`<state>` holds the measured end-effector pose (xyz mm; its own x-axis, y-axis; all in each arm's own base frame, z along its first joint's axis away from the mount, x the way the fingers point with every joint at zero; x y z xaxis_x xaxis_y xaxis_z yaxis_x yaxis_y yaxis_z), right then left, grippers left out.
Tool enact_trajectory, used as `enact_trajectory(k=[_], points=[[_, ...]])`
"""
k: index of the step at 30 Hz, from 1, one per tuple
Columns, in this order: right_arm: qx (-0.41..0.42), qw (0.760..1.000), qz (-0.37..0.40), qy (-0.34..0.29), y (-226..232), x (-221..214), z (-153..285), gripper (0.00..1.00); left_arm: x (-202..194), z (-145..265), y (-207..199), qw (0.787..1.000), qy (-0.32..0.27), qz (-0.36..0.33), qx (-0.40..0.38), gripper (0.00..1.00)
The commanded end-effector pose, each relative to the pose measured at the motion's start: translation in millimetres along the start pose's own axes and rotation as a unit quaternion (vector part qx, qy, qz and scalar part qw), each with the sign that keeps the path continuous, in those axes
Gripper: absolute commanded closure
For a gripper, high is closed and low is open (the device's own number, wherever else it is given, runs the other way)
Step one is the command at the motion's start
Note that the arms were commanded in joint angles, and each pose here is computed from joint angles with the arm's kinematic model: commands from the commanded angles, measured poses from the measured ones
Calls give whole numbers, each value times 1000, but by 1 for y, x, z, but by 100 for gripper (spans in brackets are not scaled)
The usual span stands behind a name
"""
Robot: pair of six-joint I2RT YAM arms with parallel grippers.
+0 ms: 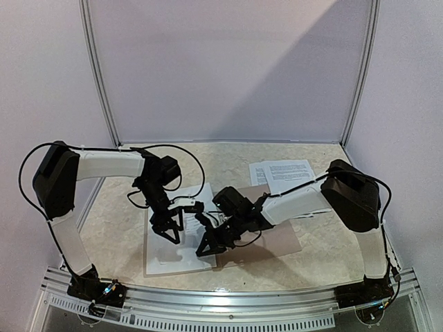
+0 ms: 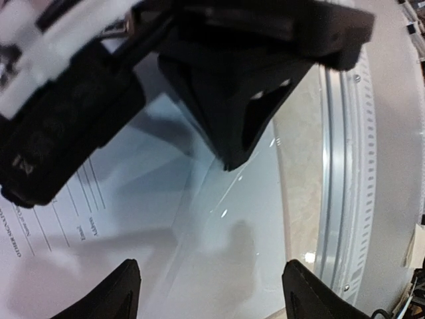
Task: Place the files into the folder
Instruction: Insert the folder to form pockets on the folder.
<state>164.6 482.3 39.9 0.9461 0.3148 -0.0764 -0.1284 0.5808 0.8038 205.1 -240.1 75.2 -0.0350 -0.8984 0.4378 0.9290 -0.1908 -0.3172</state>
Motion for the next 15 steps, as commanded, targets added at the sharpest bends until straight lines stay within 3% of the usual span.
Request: enact_trajectory(k=[1,15], points=[[33,995,78,-52,29,10,16,100,24,10,-10,996,-65,-50,-34,25],[95,979,136,-123,72,20,44,100,23,1,-12,995,-47,-74,-53,29]])
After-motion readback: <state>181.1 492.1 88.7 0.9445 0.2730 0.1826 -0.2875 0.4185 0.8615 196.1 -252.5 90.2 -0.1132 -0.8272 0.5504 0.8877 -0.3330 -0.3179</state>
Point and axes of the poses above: each gripper's point midway between its finger pads, its own z axis back along the fingers, its own y axis along the line the jaws close on, x = y × z, the point moved 2 cm from there along z, back along the fingers, and after that the axes turned 13 degrees about -z, right-handed, at the moved point
